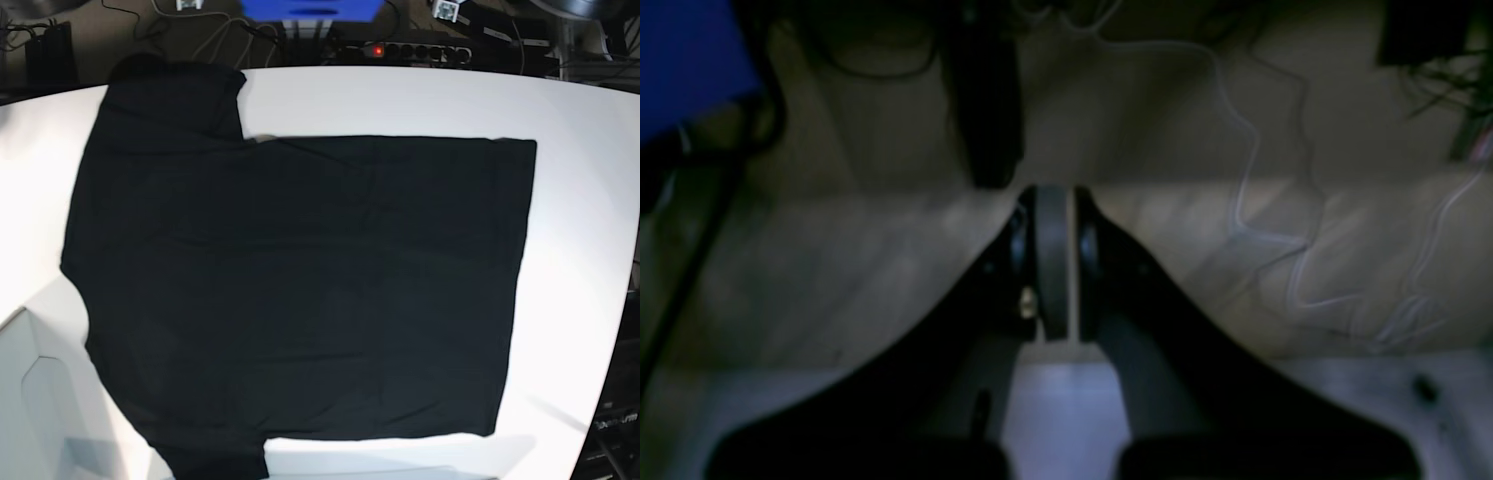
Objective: Fold the T-shirt properly
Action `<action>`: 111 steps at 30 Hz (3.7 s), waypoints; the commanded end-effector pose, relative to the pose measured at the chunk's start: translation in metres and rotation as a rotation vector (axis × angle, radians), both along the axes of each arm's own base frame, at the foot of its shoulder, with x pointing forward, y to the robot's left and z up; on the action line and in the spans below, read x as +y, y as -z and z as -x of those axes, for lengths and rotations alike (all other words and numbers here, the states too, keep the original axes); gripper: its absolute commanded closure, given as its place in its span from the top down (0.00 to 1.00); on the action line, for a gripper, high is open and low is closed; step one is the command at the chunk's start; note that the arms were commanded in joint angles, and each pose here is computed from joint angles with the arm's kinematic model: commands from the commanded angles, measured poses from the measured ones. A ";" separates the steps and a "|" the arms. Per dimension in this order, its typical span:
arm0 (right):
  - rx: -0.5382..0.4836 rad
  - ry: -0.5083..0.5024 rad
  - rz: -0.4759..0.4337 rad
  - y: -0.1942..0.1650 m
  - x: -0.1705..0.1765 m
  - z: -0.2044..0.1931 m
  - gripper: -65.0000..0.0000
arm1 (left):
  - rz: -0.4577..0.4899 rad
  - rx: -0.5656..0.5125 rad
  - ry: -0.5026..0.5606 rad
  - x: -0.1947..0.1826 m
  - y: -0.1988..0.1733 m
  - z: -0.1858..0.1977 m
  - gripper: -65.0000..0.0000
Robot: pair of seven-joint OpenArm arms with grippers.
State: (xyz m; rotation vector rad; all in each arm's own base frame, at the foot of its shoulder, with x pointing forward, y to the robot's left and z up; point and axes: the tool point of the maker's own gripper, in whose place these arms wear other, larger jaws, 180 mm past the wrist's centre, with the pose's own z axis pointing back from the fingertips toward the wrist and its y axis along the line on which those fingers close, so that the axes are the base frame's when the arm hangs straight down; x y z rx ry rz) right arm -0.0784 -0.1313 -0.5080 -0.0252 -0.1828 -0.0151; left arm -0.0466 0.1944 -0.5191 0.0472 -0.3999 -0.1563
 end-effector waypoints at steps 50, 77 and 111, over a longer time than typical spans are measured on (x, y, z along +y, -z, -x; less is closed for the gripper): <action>-0.666 -0.007 0.103 -0.139 -0.038 -0.213 0.43 | -0.039 -0.675 -0.386 0.128 -0.139 -0.210 0.64; -0.673 -0.027 0.119 -0.141 -0.043 -0.216 0.43 | 0.090 -0.525 -0.473 0.107 -0.086 -0.218 0.32; -0.471 -0.002 0.178 -0.105 -0.122 -0.220 0.59 | 0.073 -0.513 -0.467 0.111 -0.087 -0.212 0.00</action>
